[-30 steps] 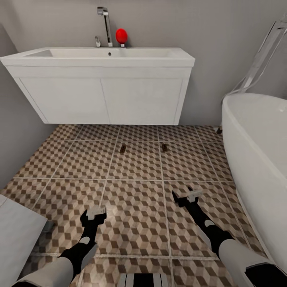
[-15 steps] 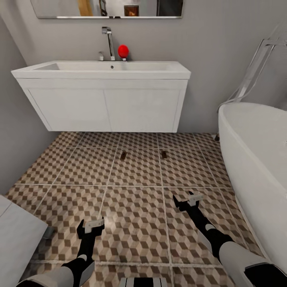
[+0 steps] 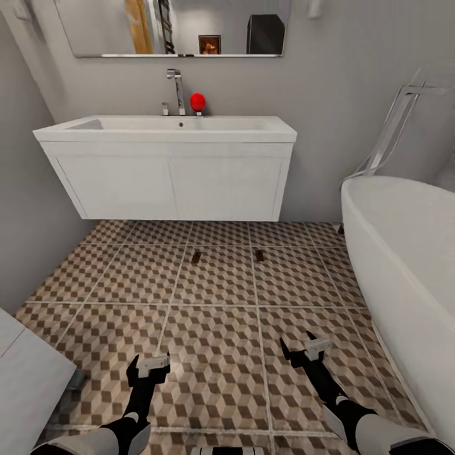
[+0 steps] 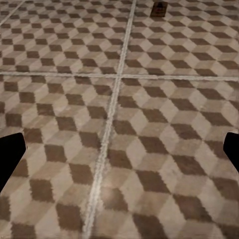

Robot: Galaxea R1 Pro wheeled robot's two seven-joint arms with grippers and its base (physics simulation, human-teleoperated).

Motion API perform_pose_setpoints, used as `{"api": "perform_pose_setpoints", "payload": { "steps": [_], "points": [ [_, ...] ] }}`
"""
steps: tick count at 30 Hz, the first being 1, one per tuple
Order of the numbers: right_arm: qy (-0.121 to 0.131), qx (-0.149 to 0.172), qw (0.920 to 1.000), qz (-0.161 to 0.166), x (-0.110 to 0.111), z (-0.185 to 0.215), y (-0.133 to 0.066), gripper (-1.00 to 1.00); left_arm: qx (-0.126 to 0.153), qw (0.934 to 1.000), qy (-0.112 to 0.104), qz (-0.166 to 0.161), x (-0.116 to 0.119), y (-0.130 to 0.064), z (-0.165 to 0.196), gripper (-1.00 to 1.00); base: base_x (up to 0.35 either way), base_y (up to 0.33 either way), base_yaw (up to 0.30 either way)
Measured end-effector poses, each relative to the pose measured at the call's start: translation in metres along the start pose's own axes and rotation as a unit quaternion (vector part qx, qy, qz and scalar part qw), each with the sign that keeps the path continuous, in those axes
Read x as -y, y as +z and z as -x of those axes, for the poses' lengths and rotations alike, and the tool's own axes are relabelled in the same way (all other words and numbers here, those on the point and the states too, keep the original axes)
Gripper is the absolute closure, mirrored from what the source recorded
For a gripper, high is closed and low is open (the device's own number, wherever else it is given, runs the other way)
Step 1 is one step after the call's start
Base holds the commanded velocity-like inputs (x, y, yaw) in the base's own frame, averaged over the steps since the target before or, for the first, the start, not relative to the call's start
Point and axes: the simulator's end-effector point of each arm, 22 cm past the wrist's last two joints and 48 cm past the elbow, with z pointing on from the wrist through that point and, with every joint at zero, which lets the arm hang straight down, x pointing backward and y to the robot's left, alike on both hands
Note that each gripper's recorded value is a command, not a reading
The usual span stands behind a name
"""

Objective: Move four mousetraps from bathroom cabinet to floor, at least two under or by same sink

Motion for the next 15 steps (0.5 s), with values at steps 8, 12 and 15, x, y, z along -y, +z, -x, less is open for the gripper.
{"api": "perform_pose_setpoints", "payload": {
  "steps": [8, 12, 15],
  "points": [
    [0.002, -0.013, 0.9999, -0.003, -0.006, -0.023, -0.035, -1.00, 0.005, 1.0000, 0.004, 0.004, -0.010, -0.006, 0.007, -1.00, 0.000, 0.000, 0.000],
    [0.002, -0.013, 0.9999, -0.008, -0.005, -0.022, -0.041, -1.00, 0.003, 1.0000, 0.005, 0.005, -0.013, -0.014, 0.004, -1.00, 0.000, 0.000, 0.000],
    [0.002, -0.010, 0.9999, -0.010, -0.003, -0.018, -0.043, -1.00, 0.001, 0.9999, 0.010, 0.011, -0.024, -0.019, 0.000, -1.00, 0.000, 0.000, 0.000]
  ]
}}
